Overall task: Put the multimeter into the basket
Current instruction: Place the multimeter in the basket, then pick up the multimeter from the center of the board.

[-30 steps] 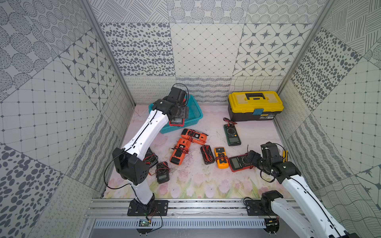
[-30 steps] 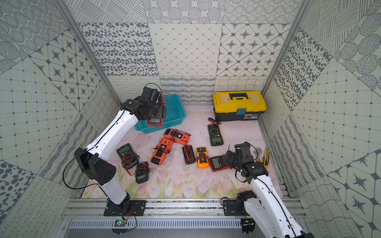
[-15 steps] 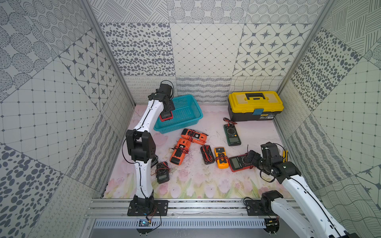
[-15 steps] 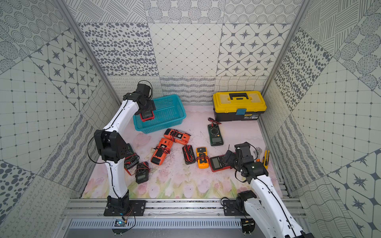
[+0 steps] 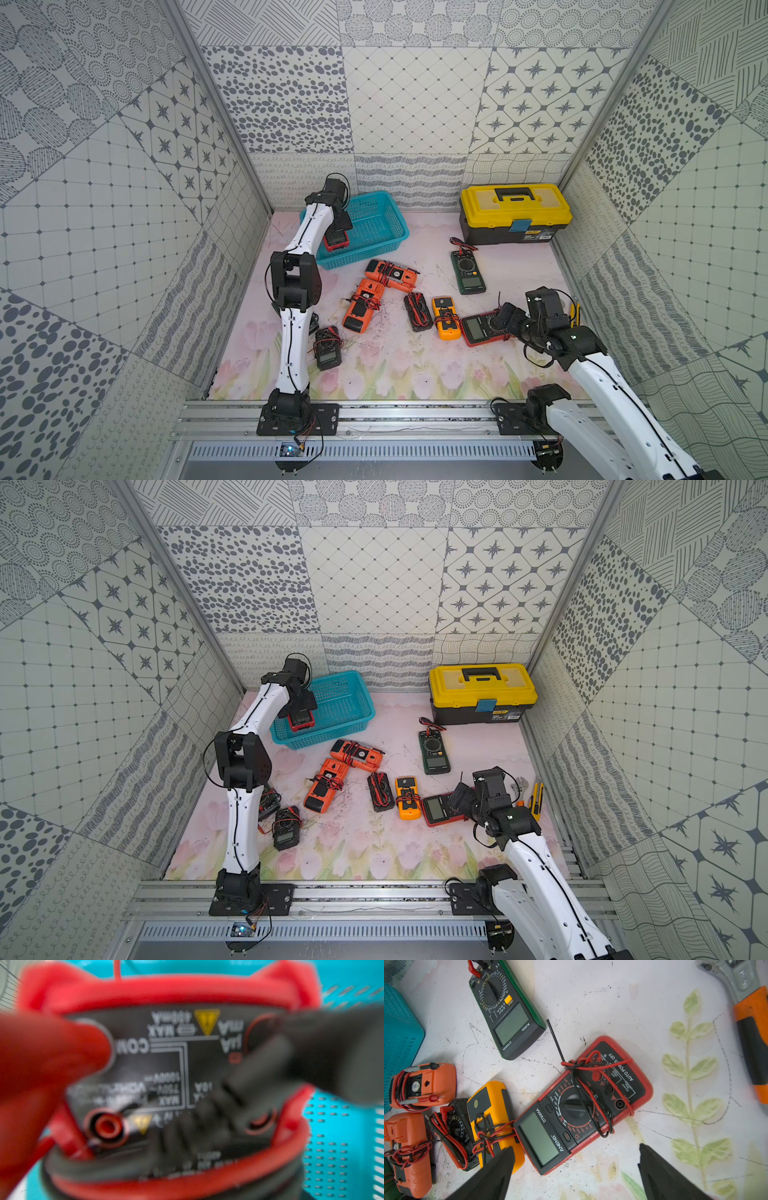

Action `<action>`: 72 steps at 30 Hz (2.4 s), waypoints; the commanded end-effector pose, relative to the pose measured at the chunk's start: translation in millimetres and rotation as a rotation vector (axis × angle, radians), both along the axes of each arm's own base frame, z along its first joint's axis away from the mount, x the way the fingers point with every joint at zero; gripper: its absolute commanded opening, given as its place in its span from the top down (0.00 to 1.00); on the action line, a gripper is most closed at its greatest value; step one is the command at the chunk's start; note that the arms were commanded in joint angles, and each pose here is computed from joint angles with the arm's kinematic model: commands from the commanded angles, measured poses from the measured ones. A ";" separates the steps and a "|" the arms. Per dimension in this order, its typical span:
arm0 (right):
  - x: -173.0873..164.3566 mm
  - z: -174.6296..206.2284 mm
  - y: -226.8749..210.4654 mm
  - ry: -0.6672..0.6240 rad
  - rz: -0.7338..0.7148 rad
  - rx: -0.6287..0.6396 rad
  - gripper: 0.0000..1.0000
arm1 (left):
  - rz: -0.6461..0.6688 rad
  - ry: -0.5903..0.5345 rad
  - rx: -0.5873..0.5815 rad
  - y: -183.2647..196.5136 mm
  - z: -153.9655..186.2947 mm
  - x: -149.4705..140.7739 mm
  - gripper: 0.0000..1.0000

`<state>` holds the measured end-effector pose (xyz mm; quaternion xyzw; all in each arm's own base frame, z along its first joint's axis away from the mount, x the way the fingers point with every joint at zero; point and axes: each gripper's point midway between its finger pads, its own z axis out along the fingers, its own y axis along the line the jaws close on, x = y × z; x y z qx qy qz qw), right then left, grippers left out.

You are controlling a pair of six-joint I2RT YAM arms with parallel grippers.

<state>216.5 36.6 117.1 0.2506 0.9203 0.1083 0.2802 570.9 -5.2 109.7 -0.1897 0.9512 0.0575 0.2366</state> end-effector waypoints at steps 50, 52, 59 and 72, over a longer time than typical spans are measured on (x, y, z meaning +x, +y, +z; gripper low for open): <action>6.7 0.2 -7.8 -0.045 -0.058 -0.011 0.02 | -0.404 -0.073 -0.276 -89.7 96.6 -102.1 0.01; 6.9 -0.1 -7.7 -0.049 -0.060 -0.008 0.02 | -0.459 -0.093 -0.266 -103.3 93.0 -125.1 0.01; 8.4 2.7 -9.9 -0.061 -0.065 -0.019 0.02 | -0.506 -0.130 -0.357 -118.2 69.3 -199.4 0.01; 9.5 8.9 -8.1 -0.101 -0.076 0.010 0.02 | -0.525 0.083 -0.288 -121.8 -24.4 -272.2 0.01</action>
